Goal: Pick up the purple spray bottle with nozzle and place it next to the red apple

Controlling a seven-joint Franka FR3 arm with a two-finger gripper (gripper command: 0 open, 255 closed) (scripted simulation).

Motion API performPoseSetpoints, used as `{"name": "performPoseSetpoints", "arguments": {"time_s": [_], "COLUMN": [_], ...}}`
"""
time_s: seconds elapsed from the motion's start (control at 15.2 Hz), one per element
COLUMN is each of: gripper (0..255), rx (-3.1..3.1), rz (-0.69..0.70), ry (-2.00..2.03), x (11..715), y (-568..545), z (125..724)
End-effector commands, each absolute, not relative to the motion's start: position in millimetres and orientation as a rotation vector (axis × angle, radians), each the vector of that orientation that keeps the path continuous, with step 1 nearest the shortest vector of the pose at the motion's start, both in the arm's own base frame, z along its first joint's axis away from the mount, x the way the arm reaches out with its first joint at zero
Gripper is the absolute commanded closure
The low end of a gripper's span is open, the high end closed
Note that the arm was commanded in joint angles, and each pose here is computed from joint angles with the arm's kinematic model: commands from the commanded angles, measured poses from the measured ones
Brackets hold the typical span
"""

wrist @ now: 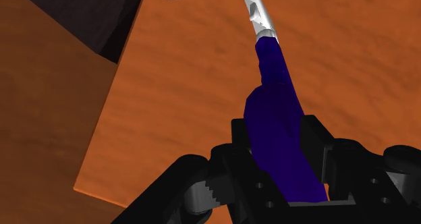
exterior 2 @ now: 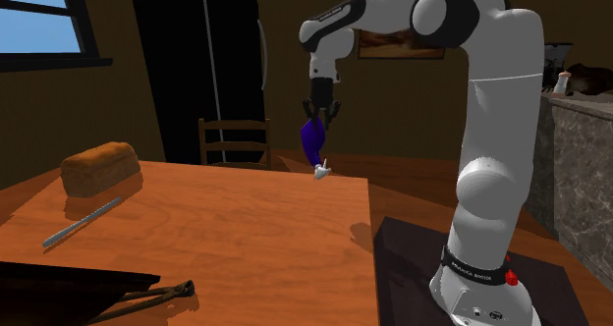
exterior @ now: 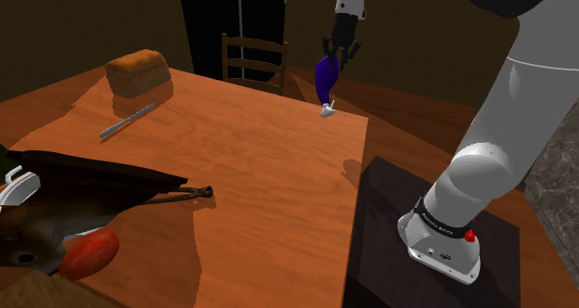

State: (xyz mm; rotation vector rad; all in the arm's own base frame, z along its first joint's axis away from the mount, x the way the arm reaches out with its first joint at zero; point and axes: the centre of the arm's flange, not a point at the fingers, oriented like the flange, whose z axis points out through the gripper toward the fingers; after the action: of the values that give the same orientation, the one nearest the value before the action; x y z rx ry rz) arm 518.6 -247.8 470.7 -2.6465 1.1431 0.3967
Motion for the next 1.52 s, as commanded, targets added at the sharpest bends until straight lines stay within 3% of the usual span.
{"name": "performPoseSetpoints", "arguments": {"time_s": [0.0, 1.45], "gripper": [255, 255], "rx": [-2.646, -2.646], "rz": [0.397, 0.397], "ry": [1.143, 1.143], "x": [519, 519], "y": [-248, -248], "z": [481, 597]}}
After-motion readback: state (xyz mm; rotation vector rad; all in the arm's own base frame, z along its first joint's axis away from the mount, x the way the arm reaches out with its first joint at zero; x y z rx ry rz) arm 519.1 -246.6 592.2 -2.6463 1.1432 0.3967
